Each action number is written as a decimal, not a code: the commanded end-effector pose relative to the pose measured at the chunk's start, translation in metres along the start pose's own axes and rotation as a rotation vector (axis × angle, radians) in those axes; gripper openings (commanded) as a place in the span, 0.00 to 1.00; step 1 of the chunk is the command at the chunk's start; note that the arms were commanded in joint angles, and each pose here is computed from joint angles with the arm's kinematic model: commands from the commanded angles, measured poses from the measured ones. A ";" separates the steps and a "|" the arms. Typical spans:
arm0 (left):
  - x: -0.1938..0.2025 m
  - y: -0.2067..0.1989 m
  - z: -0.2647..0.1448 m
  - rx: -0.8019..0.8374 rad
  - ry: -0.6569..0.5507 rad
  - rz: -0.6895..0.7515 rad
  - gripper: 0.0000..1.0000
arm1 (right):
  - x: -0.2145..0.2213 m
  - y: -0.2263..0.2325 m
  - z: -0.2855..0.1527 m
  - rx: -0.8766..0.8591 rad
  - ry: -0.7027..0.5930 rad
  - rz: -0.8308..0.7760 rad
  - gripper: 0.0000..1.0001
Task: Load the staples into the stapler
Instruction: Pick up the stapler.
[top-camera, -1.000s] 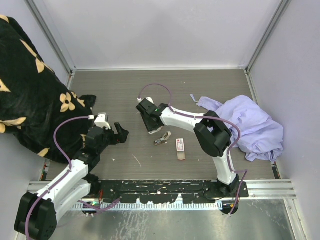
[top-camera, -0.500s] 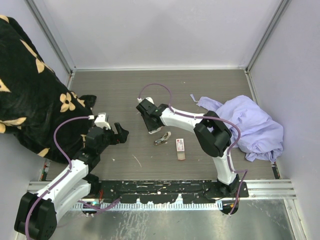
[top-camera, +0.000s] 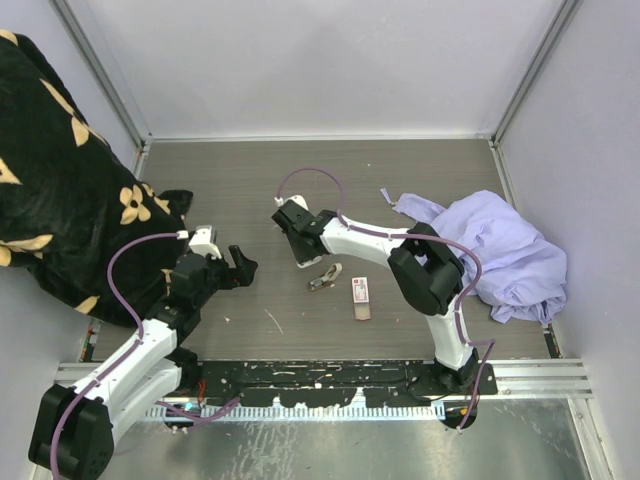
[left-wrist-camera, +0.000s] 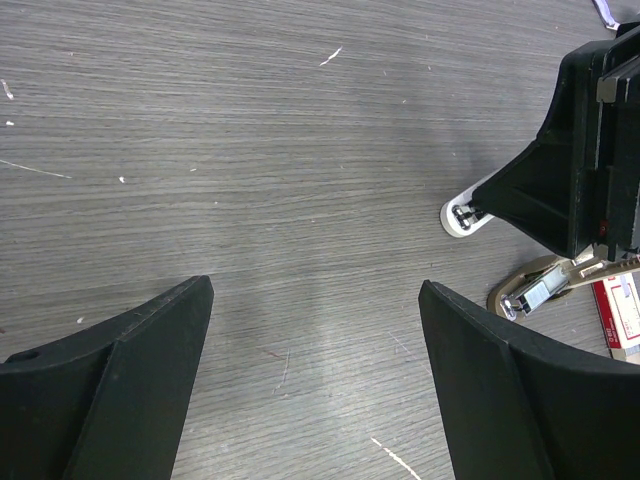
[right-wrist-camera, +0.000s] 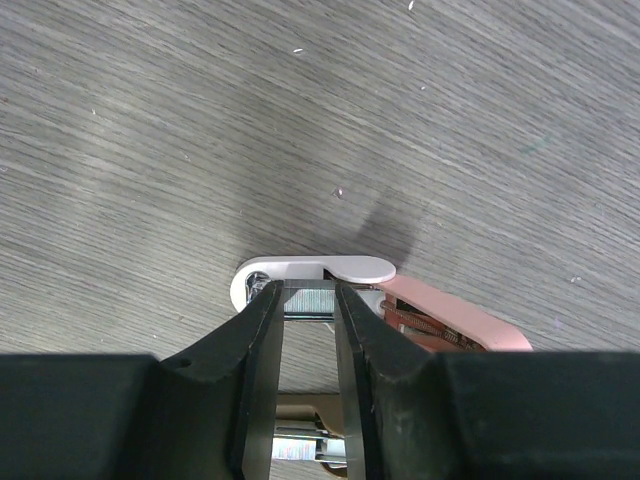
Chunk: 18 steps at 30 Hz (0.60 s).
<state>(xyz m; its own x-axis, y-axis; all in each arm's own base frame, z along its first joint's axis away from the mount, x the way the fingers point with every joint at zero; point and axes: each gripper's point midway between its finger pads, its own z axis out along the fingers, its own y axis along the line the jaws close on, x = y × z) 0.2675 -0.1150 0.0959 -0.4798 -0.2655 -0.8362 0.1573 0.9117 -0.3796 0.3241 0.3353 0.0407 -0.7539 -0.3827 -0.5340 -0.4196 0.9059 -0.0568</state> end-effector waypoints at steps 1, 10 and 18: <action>-0.021 -0.005 0.001 0.016 -0.085 0.020 0.87 | -0.021 -0.001 -0.023 -0.006 -0.074 0.020 0.30; -0.021 -0.005 0.001 0.016 -0.084 0.020 0.87 | -0.049 0.003 -0.045 -0.037 -0.145 0.028 0.30; -0.021 -0.005 0.001 0.016 -0.085 0.019 0.87 | -0.045 0.006 -0.048 -0.057 -0.114 0.020 0.30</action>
<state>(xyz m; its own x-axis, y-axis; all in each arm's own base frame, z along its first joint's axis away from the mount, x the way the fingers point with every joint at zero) 0.2675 -0.1150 0.0959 -0.4798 -0.2655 -0.8362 0.1573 0.9117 -0.3796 0.3259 0.3379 0.0613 -0.7400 -0.3722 -0.5603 -0.4224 0.9054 -0.0435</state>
